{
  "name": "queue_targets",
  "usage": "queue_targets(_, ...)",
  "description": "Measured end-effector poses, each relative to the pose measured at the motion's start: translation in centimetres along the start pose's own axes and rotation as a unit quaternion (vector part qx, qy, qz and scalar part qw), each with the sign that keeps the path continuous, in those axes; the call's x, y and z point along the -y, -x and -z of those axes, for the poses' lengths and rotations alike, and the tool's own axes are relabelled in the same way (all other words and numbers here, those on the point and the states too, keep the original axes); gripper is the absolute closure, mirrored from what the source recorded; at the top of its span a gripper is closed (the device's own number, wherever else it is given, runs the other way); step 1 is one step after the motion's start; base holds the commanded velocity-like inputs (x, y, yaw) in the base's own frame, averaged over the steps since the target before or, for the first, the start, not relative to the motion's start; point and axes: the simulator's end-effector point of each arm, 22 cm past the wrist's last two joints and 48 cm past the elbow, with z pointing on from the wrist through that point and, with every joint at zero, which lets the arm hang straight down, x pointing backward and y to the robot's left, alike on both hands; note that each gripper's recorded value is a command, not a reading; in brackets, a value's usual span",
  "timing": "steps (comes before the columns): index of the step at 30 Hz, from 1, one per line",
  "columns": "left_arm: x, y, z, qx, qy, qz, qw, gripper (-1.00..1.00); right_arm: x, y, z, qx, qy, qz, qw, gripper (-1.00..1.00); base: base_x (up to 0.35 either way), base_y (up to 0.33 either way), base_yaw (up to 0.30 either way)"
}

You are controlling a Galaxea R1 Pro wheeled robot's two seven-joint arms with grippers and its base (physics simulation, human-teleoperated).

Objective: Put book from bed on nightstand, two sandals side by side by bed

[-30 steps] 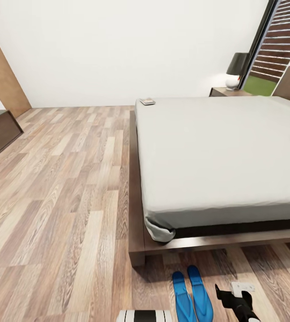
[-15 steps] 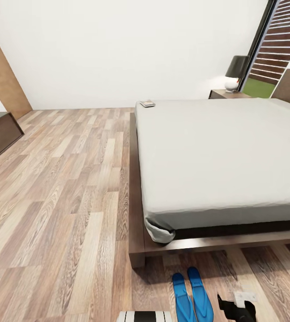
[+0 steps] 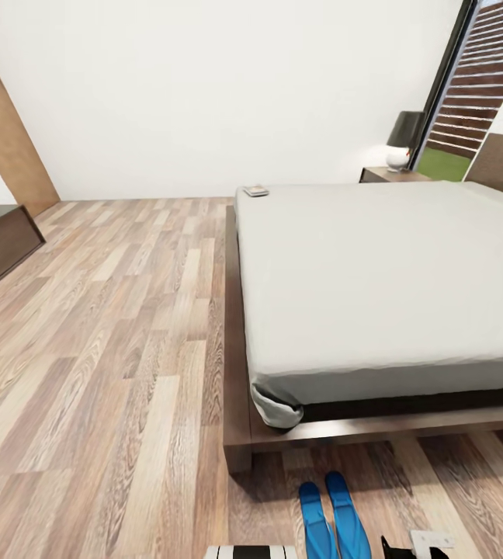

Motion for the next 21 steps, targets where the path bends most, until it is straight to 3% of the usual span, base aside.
queue_targets(8,-0.7,-0.1,0.6,0.006,0.015,0.003,0.9999,-1.0,-0.2,-0.1,0.7,-0.001,0.002,-0.003,1.0,-1.0,0.0,0.0,0.0)
queue_targets(21,2.9,-0.7,0.7,0.015,0.013,0.022,0.9996,-1.0,0.4,-0.3,1.7,-0.003,-0.001,-0.008,1.0,-1.0,0.0,0.0,0.0)
